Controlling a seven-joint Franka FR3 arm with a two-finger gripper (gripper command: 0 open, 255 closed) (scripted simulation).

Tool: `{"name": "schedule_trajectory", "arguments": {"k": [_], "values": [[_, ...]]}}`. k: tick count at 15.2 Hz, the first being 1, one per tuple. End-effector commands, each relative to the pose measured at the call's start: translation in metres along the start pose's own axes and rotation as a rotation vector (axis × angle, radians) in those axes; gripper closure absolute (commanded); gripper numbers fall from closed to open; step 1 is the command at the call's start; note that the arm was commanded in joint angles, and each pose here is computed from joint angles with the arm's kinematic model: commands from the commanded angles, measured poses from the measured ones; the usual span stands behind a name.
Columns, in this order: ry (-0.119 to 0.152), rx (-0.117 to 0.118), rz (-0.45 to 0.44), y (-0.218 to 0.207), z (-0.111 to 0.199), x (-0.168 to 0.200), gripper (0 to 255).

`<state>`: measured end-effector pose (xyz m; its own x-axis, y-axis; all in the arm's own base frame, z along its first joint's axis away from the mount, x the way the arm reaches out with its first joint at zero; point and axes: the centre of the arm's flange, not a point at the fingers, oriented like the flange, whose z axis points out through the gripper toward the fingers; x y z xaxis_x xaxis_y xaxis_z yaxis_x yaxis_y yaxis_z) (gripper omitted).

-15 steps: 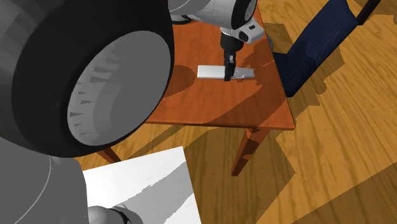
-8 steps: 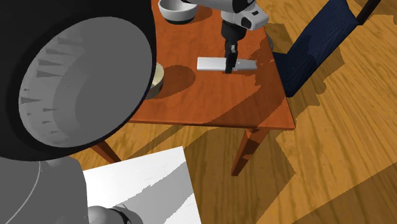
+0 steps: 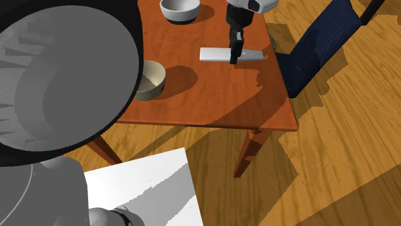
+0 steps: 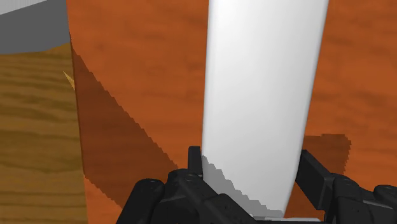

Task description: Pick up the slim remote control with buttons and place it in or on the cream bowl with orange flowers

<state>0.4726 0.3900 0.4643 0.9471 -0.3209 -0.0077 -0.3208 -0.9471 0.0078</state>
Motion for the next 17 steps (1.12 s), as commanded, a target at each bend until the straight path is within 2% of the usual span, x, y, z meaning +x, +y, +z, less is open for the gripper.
{"name": "schedule_trajectory", "arguments": {"k": [1, 6, 17], "values": [[0.0, 0.0, 0.0, 0.0, -0.011, -0.001, 255], [0.0, 0.0, 0.0, 0.0, -0.034, -0.002, 255], [0.0, 0.0, 0.0, 0.03, -0.034, -0.144, 255]]}}
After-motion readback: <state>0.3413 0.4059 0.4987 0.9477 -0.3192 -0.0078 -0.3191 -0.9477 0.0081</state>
